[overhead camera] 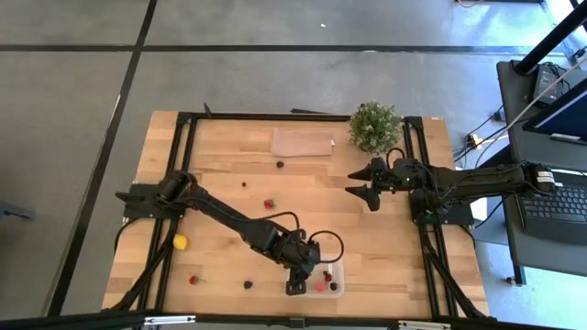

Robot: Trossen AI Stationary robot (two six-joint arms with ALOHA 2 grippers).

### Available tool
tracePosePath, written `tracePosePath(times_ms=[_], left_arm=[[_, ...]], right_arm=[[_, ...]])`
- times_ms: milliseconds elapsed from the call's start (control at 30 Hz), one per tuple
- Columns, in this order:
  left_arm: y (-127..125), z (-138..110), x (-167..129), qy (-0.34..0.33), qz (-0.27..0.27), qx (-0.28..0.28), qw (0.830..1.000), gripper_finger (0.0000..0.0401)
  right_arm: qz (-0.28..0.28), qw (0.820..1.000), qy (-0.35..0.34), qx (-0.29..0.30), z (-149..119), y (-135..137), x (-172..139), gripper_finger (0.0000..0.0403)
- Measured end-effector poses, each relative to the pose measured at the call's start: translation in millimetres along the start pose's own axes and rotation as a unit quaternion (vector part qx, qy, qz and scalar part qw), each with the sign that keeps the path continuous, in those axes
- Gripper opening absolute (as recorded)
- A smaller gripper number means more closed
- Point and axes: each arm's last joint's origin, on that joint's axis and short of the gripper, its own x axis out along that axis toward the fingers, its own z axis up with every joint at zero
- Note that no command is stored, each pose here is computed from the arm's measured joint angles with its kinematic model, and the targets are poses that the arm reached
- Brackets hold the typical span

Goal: Pick and placing Produce into tupperware
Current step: Put the blueberry into the transparent container

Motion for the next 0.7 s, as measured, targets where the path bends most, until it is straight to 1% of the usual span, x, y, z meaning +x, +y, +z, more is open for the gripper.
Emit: tracePosePath(times_ms=[100, 167, 300, 367, 467, 567, 600, 700], left_arm=[[5.2, 5.7, -22.5, 0.000, 0.006, -0.024, 1.000, 0.0143], [12.0, 9.0, -43.4, -0.004, 0.033, -0.035, 0.999, 0.0147], [27.4, 14.0, -94.4, -0.023, 0.095, -0.032, 0.995, 0.0159], [35.3, 15.5, -120.0, -0.034, 0.114, -0.034, 0.992, 0.0164], [47.4, 16.8, -154.2, -0.047, 0.121, -0.045, 0.990, 0.0168], [56.6, 14.6, -181.0, -0.047, 0.122, -0.025, 0.991, 0.0166], [59.9, 13.4, -188.6, -0.049, 0.131, -0.024, 0.990, 0.0164], [74.1, 4.7, -207.1, -0.030, 0.200, -0.016, 0.979, 0.0160]], right_arm=[[-0.001, 1.000, 0.001, 0.000, -0.2, -0.1, 0.0, 0.0291], [-0.001, 1.000, 0.001, 0.001, -0.3, -0.1, 0.0, 0.0291], [-0.001, 1.000, 0.002, 0.002, -0.3, -0.2, 0.0, 0.0291], [-0.001, 1.000, 0.002, 0.002, -0.5, -0.2, 0.1, 0.0291], [-0.001, 1.000, 0.002, 0.002, -0.4, -0.2, 0.1, 0.0291], [-0.001, 1.000, 0.002, 0.003, -0.4, -0.2, 0.1, 0.0291], [-0.001, 1.000, 0.002, 0.003, -0.4, -0.2, 0.1, 0.0291], [-0.001, 1.000, 0.001, 0.009, -0.4, -0.2, 0.1, 0.0291]])
